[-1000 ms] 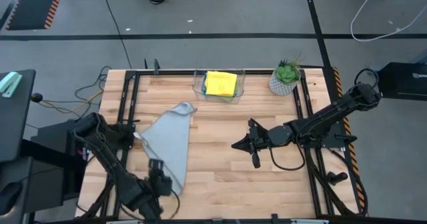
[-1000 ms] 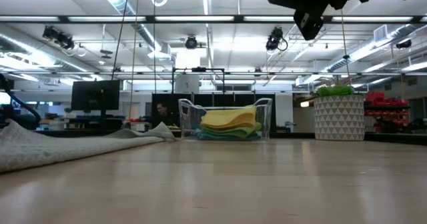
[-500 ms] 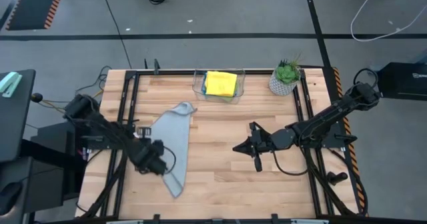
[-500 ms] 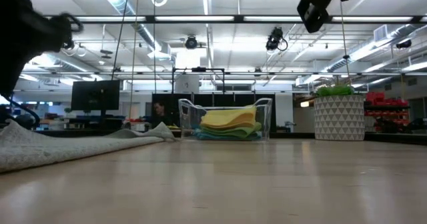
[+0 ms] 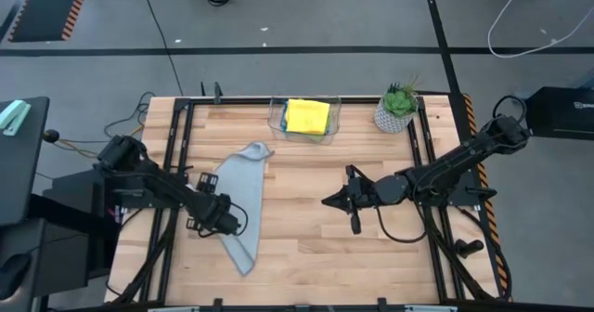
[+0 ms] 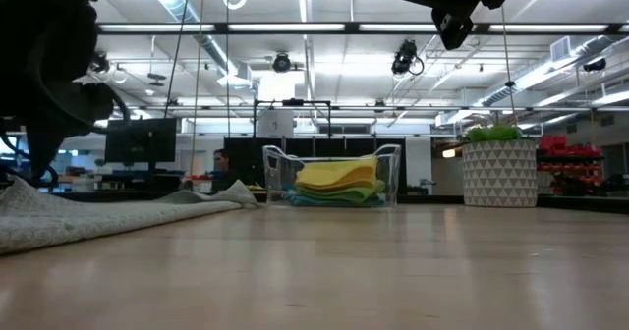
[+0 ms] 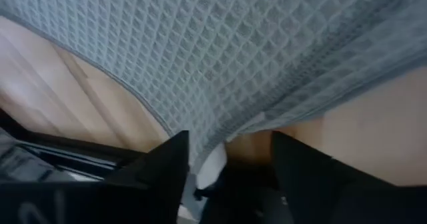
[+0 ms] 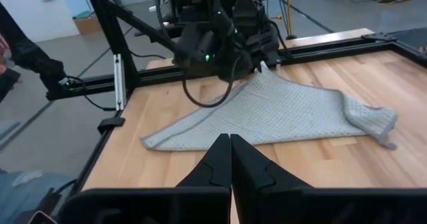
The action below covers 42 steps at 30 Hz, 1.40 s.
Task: Fold microfiber towels
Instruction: Fold the gray microfiber towel
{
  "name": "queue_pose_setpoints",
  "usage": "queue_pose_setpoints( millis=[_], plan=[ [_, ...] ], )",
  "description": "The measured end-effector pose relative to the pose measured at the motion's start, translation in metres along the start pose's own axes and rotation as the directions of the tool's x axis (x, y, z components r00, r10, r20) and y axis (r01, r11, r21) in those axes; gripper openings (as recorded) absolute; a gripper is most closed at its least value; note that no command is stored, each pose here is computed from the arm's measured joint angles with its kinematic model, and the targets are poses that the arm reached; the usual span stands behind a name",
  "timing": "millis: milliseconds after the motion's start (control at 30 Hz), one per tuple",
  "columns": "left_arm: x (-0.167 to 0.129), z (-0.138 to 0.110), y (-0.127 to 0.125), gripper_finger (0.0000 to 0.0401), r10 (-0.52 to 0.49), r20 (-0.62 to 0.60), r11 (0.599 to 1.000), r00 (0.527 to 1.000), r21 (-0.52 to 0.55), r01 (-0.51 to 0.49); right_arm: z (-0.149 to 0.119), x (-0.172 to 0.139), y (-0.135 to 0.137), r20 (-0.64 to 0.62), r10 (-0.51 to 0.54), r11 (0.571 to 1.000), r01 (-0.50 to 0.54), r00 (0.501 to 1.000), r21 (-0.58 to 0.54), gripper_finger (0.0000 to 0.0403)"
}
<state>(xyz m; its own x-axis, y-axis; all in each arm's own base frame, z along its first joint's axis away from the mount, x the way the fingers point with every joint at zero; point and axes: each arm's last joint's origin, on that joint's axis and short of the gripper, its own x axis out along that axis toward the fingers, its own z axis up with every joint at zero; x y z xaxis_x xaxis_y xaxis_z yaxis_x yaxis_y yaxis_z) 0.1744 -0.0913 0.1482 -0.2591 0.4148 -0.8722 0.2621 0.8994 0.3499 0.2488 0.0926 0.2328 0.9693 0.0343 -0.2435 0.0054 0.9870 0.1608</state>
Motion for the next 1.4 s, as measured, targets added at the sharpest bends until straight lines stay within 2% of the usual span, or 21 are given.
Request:
queue_pose_setpoints(
  millis=[100,200,333,467,567,633,733,867,967,1067,1267,1400],
  plan=[
    [0.004,0.002,-0.001,0.0242,0.033,-0.014,0.997,0.999,0.074,-0.032,0.001,0.001,-0.003,0.005,-0.011,1.0,0.011,1.0,-0.016,0.0005],
    [0.008,0.006,-0.001,0.0237,0.092,-0.022,0.989,0.996,0.122,-0.088,0.002,0.002,-0.006,0.007,-0.014,1.0,0.014,1.0,-0.027,0.0003],
    [0.018,0.011,0.004,0.0181,0.097,-0.056,0.986,0.994,0.144,-0.088,0.003,0.004,-0.011,0.005,-0.012,0.999,0.012,1.0,-0.036,0.0003],
    [0.022,0.016,0.008,0.0095,0.084,-0.065,0.979,0.994,0.19,-0.07,0.004,0.004,-0.012,0.006,-0.014,0.999,0.014,1.0,-0.04,0.0005],
    [0.017,0.02,0.01,0.0026,0.111,-0.049,0.972,0.993,0.215,-0.098,0.004,0.004,-0.013,0.005,-0.013,0.998,0.013,1.0,-0.057,0.0003],
    [0.008,0.023,0.012,0.0012,0.168,-0.019,0.962,0.986,0.22,-0.16,0.004,0.004,-0.013,0.006,-0.013,0.998,0.014,1.0,-0.064,0.0002],
    [-0.01,0.03,0.014,0.0019,0.263,0.057,0.939,0.963,0.214,-0.269,0.004,0.005,-0.015,0.007,-0.019,0.997,0.02,1.0,-0.075,0.0004],
    [-0.043,0.046,0.019,0.001,0.326,0.193,0.925,0.926,0.137,-0.354,0.004,0.005,-0.015,0.007,-0.021,0.997,0.021,1.0,-0.075,0.0004],
    [-0.07,0.059,0.024,0.001,0.355,0.315,0.923,0.88,0.031,-0.384,0.004,0.005,-0.014,0.006,-0.019,0.997,0.019,1.0,-0.075,0.0002],
    [-0.094,0.073,0.028,0.0017,0.358,0.445,0.927,0.821,-0.063,-0.37,0.004,0.005,-0.014,0.006,-0.018,0.998,0.019,1.0,-0.066,0.0003],
    [-0.121,0.102,0.025,0.0008,0.302,0.701,0.948,0.646,-0.152,-0.279,0.004,0.004,-0.013,0.005,-0.013,0.998,0.013,1.0,-0.058,0.0005],
    [-0.124,0.119,0.019,0.0013,0.25,0.808,0.965,0.534,-0.166,-0.201,0.005,0.002,-0.011,0.006,-0.005,0.998,0.005,1.0,-0.062,0.0002]
  ],
)
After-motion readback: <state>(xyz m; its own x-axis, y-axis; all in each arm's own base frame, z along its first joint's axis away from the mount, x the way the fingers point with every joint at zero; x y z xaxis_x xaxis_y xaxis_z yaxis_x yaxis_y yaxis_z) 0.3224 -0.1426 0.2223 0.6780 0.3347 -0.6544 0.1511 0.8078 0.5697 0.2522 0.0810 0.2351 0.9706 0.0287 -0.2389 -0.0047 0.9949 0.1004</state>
